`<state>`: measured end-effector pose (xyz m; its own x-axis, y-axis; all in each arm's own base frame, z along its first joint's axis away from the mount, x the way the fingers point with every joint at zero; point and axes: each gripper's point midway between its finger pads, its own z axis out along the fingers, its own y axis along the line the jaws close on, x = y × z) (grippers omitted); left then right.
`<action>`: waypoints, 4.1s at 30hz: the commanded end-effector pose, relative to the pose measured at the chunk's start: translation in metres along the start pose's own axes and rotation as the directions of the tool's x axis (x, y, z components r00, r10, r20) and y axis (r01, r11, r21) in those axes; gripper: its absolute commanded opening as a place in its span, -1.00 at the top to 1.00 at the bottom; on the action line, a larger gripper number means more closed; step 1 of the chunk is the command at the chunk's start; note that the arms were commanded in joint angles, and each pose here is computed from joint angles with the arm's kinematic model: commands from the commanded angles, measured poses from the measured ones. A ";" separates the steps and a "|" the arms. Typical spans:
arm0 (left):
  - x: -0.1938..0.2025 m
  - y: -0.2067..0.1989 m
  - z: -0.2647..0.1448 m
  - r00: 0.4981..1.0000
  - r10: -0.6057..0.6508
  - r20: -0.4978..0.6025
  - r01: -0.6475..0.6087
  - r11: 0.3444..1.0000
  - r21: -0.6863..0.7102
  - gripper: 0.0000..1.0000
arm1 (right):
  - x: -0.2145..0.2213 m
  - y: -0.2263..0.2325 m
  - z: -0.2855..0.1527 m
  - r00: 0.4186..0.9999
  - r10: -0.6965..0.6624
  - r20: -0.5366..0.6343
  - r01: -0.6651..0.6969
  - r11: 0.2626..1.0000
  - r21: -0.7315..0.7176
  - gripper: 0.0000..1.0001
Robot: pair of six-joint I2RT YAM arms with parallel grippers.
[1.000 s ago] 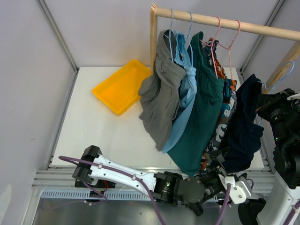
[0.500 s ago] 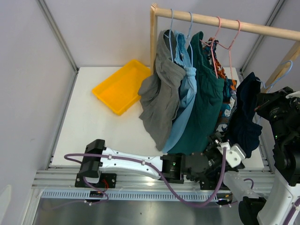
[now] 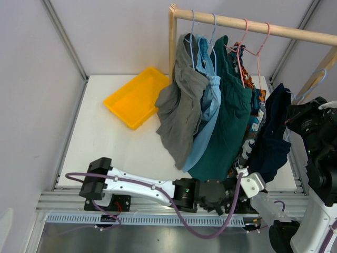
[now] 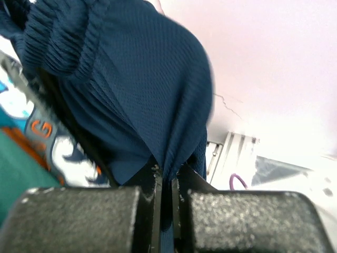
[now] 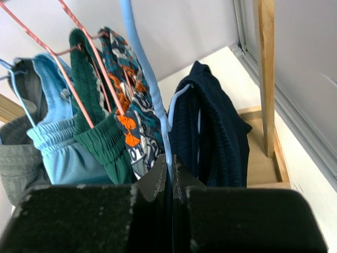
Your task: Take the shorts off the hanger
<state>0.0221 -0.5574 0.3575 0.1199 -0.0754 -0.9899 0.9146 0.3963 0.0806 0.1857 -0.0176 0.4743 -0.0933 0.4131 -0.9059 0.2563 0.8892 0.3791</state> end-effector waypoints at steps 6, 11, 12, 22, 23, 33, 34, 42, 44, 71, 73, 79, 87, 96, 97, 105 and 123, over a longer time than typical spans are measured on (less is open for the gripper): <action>-0.003 -0.042 -0.085 0.997 -0.077 -0.021 0.078 0.996 0.044 1.00 | -0.038 0.005 0.019 0.993 -0.029 0.115 0.026 0.999 0.031 1.00; 0.037 -0.074 -0.104 0.991 -0.086 -0.103 0.096 0.991 0.096 1.00 | -0.033 -0.005 0.039 0.992 -0.068 0.103 0.058 0.993 0.099 1.00; 0.042 -0.078 -0.105 0.991 -0.077 -0.110 0.088 0.991 0.103 1.00 | -0.034 -0.004 0.041 0.992 -0.068 0.108 0.058 0.993 0.099 1.00; 0.060 -0.052 -0.051 0.988 -0.079 -0.133 0.078 0.997 -0.011 1.00 | 0.001 0.018 0.001 0.998 0.052 -0.028 -0.054 0.995 -0.079 1.00; 0.049 -0.043 -0.042 0.989 -0.088 -0.115 0.084 0.996 -0.032 1.00 | 0.009 0.017 -0.005 0.997 0.051 -0.057 -0.056 0.995 -0.083 1.00; 0.009 0.099 0.053 0.977 -0.130 -0.170 0.079 0.956 -0.282 1.00 | 0.037 0.023 -0.079 0.977 0.032 -0.211 -0.075 0.978 -0.196 1.00; 0.007 0.118 0.056 0.971 -0.136 -0.196 0.070 0.949 -0.308 1.00 | 0.036 0.023 -0.083 0.977 0.034 -0.212 -0.076 0.977 -0.197 1.00; 0.015 0.072 -0.019 0.956 -0.187 -0.225 0.126 0.957 -0.262 1.00 | 0.013 0.022 -0.058 0.991 0.022 -0.130 -0.042 0.987 -0.153 1.00; 0.035 0.051 -0.048 0.943 -0.177 -0.283 0.111 0.966 -0.235 1.00 | -0.002 0.020 -0.042 0.997 0.020 -0.069 -0.028 0.993 -0.118 1.00; 0.105 -0.013 -0.234 0.848 -0.327 -0.418 0.278 0.944 -0.175 1.00 | -0.094 0.038 0.173 0.986 0.025 0.166 -0.026 1.000 0.005 1.00; 0.103 -0.008 -0.235 0.847 -0.342 -0.407 0.286 0.939 -0.193 1.00 | -0.088 0.029 0.188 0.987 0.032 0.155 -0.037 0.999 0.026 1.00; 0.105 0.011 -0.241 0.842 -0.351 -0.410 0.273 0.932 -0.238 1.00 | -0.064 0.021 0.201 0.992 0.048 0.114 -0.050 0.999 0.009 1.00; 0.089 0.080 -0.247 0.856 -0.290 -0.427 0.125 0.919 -0.374 1.00 | -0.034 0.004 0.162 0.996 0.037 0.081 -0.038 0.999 0.011 0.63; -0.003 0.225 -0.273 0.919 -0.288 -0.270 0.074 0.798 -0.598 1.00 | -0.029 -0.030 0.110 0.992 -0.017 0.122 -0.003 0.987 0.158 -0.99; -0.013 0.239 -0.279 0.929 -0.255 -0.268 0.042 0.792 -0.609 1.00 | -0.028 -0.035 0.101 0.991 -0.021 0.129 -0.003 0.983 0.181 -0.99; -0.106 0.342 -0.291 0.985 -0.152 -0.081 0.040 0.658 -0.752 1.00 | -0.023 -0.058 0.046 0.981 -0.061 0.186 0.009 0.964 0.266 -0.99; -0.310 0.526 -0.240 0.932 0.182 0.313 0.154 0.582 -0.798 1.00 | 0.036 -0.056 0.027 0.989 -0.034 0.141 0.011 0.987 0.158 -0.99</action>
<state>0.4080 -0.1187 0.6019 0.1638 -0.1935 -0.9673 0.1389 0.9753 -0.1715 0.2004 -0.0534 0.4012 -0.0167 0.3988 -0.9169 0.3993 0.8433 0.3596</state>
